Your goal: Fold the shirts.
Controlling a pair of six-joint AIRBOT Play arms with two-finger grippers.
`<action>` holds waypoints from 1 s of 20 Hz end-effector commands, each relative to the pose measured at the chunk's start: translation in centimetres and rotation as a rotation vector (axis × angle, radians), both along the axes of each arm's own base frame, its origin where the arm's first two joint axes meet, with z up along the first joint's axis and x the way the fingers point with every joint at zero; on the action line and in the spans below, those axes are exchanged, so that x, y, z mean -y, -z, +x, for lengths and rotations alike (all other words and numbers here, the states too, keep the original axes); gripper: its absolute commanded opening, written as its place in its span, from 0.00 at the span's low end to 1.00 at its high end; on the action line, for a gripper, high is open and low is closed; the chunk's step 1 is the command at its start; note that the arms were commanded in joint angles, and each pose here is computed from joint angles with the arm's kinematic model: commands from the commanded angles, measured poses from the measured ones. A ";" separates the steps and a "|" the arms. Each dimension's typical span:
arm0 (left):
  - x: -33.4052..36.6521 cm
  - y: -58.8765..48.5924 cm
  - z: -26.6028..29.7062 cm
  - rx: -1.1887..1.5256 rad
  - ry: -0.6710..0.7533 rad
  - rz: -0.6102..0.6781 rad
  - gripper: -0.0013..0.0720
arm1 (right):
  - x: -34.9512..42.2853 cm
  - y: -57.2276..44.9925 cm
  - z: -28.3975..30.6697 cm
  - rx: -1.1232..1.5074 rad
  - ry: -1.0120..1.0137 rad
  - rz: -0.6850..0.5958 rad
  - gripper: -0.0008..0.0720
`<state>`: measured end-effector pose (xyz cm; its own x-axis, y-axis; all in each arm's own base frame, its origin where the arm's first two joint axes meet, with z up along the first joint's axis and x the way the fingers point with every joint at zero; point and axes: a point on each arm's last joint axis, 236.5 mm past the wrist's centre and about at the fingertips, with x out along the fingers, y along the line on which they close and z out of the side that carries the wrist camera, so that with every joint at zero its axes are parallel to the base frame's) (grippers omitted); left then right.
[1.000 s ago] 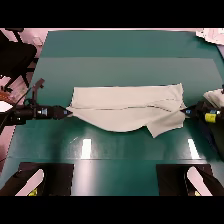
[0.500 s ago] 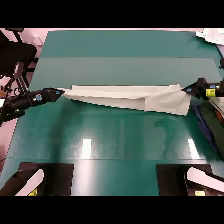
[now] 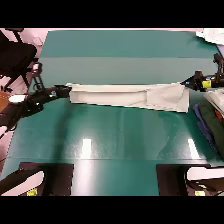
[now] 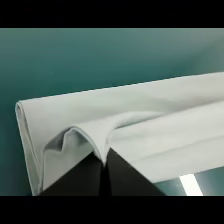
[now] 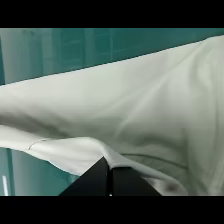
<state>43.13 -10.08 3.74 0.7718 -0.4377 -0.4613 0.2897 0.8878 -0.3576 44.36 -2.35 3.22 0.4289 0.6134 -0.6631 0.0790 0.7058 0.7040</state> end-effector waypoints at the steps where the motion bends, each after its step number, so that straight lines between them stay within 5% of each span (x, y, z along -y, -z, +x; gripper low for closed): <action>1: 0.4 2.7 2.4 0.036 0.006 0.166 0.05 | 0.6 2.3 1.4 -0.024 -0.007 0.010 0.04; 9: -2.2 4.0 5.0 0.031 -0.099 0.249 0.05 | 1.4 5.7 2.6 -0.067 0.009 0.025 0.05; 10: -2.2 4.1 5.1 0.032 -0.100 0.255 0.12 | 1.4 5.6 2.6 -0.064 0.008 0.025 0.09; 11: -2.3 4.0 5.1 0.032 -0.102 0.254 0.44 | 1.4 5.6 2.6 -0.065 0.007 0.025 0.32; 12: -2.3 4.0 5.1 0.032 -0.103 0.255 0.64 | 1.4 5.6 2.6 -0.065 0.007 0.025 0.55; 16: -2.7 3.1 5.7 0.053 -0.117 0.259 0.64 | 1.7 3.8 2.8 -0.014 0.005 -0.006 0.55; 17: -2.1 2.2 6.1 0.074 -0.099 0.250 0.80 | 1.7 2.9 2.8 0.009 0.000 -0.021 0.55; 20: 0.7 -3.2 6.8 0.176 -0.002 0.187 0.85 | 2.1 0.0 1.9 0.057 -0.019 -0.104 0.55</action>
